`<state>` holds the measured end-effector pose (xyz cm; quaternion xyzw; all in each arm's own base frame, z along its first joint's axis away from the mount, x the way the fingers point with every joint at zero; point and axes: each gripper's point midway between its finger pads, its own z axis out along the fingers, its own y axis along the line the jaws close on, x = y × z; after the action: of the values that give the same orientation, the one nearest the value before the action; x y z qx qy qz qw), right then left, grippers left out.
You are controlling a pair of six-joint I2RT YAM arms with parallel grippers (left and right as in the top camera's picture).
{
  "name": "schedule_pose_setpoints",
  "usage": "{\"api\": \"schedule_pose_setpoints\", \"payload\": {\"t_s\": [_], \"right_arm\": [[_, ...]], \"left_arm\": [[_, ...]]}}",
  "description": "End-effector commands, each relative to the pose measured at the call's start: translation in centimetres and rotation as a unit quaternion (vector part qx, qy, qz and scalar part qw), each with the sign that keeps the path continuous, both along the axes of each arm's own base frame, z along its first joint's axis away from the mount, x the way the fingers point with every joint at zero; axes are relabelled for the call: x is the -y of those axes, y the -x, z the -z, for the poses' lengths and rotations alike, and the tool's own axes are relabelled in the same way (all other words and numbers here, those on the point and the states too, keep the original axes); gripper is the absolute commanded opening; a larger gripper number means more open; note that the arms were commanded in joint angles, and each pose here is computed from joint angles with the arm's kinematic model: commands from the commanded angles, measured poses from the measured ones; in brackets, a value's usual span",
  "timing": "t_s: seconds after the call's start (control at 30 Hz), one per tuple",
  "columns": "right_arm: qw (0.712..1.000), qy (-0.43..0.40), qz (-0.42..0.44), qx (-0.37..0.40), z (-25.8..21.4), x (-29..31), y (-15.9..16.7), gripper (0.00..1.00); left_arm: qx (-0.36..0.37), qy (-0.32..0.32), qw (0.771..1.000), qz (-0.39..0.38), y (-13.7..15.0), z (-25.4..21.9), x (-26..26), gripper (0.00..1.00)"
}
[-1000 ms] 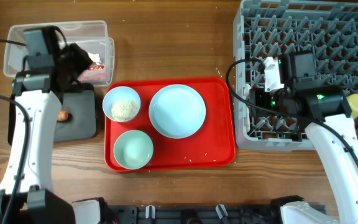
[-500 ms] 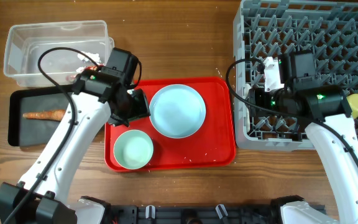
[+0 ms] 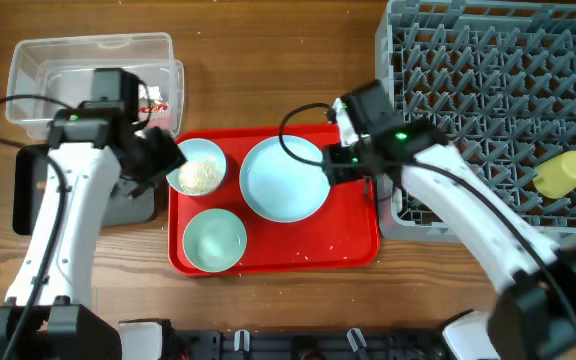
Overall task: Sort waste into correct bins and load items into the dishwasher rack
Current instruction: 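Grasp the empty blue plate edge with the right gripper and lift, then place the blue plate upright into the dish rack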
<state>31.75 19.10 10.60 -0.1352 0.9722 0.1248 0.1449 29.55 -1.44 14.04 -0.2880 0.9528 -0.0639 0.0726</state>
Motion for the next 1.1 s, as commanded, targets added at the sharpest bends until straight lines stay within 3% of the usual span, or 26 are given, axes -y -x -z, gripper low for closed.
{"api": "schedule_pose_setpoints", "payload": {"t_s": [0.0, 0.17, 0.23, 0.33, 0.57, 0.7, 0.77, 0.93, 1.07], "right_arm": [[0.997, 0.039, 0.056, -0.038, 4.3, 0.5, -0.9, 0.48], [0.992, 0.061, 0.058, -0.092, 8.9, 0.5, -0.3, 0.46], [0.991, 0.056, 0.055, -0.111, 10.5, 0.1, -0.1, 0.39], [0.990, 0.047, 0.054, -0.120, 11.4, -0.4, -0.1, 0.37], [0.986, 0.044, 0.089, -0.131, 12.2, -0.4, -0.1, 0.06], [0.987, 0.041, 0.088, -0.126, 11.8, -0.5, -0.3, 0.04], [0.989, 0.038, 0.098, -0.101, 9.9, 0.1, -1.4, 0.04], [0.996, 0.024, 0.079, 0.033, -0.3, 2.3, -4.6, 0.04], [0.983, 0.053, 0.101, 0.144, -7.9, 6.1, -5.4, 0.04]], "left_arm": [[-0.006, -0.004, 0.999, -0.034, 0.1, 0.2, -2.1, 0.67], [-0.005, -0.004, 0.999, -0.035, 0.0, 0.3, -2.1, 0.69], [-0.005, -0.004, 0.999, -0.035, 0.0, 0.2, -2.1, 0.69], [-0.004, -0.004, 0.999, -0.035, 0.0, 0.2, -2.1, 0.70], [-0.003, -0.004, 0.999, -0.035, -0.1, 0.2, -2.1, 0.70], [-0.003, -0.004, 0.999, -0.035, -0.1, 0.2, -2.1, 0.70], [-0.003, -0.004, 0.999, -0.035, -0.1, 0.2, -2.1, 0.70], [-0.002, -0.004, 0.999, -0.035, -0.1, 0.2, -2.1, 0.70], [-0.001, -0.004, 0.999, -0.035, -0.2, 0.2, -2.1, 0.70]]}}
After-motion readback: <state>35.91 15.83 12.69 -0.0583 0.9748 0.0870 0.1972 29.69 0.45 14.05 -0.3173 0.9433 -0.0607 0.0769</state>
